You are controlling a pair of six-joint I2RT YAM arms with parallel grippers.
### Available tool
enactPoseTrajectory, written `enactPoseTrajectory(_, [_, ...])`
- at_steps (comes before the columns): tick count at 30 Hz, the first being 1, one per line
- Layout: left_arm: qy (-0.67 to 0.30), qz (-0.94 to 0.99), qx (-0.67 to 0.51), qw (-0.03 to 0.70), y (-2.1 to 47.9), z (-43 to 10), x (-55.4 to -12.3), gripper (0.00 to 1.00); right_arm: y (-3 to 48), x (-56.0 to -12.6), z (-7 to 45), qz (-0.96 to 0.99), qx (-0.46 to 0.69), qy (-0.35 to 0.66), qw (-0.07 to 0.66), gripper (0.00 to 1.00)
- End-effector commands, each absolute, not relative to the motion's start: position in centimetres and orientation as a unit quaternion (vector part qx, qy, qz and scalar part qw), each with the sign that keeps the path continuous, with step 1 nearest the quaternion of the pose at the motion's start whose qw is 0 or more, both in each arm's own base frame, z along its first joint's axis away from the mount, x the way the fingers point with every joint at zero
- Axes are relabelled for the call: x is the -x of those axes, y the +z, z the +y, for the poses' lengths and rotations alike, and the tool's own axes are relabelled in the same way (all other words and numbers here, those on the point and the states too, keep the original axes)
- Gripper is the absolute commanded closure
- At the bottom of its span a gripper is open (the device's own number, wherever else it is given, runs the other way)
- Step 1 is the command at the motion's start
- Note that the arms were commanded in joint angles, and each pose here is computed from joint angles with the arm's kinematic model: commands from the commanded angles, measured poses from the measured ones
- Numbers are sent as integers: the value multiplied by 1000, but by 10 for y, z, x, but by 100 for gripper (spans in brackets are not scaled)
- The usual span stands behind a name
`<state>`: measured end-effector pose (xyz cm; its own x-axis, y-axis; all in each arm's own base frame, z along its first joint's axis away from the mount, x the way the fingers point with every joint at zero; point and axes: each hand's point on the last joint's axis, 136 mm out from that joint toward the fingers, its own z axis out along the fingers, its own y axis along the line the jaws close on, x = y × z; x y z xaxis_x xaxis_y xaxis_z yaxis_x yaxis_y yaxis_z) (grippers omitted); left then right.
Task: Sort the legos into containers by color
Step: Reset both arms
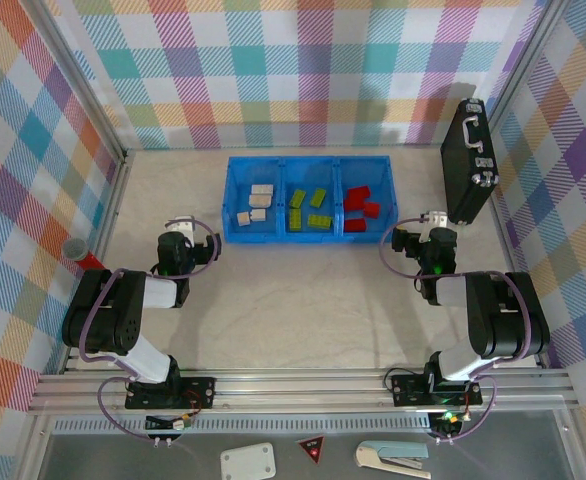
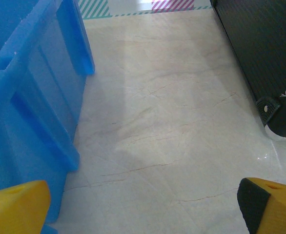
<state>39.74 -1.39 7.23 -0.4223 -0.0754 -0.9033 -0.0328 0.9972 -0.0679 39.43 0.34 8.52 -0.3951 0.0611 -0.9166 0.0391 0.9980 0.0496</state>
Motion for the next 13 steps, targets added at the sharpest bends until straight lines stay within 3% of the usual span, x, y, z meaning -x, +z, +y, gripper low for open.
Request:
enactPoseTrajectory(1, [-15, 833, 27, 552, 81, -14, -401, 0, 92, -398, 10, 825, -16, 23, 565, 1])
enactPoseTrajectory(13, [-15, 833, 27, 552, 81, -14, -401, 0, 92, -397, 10, 824, -17, 23, 565, 1])
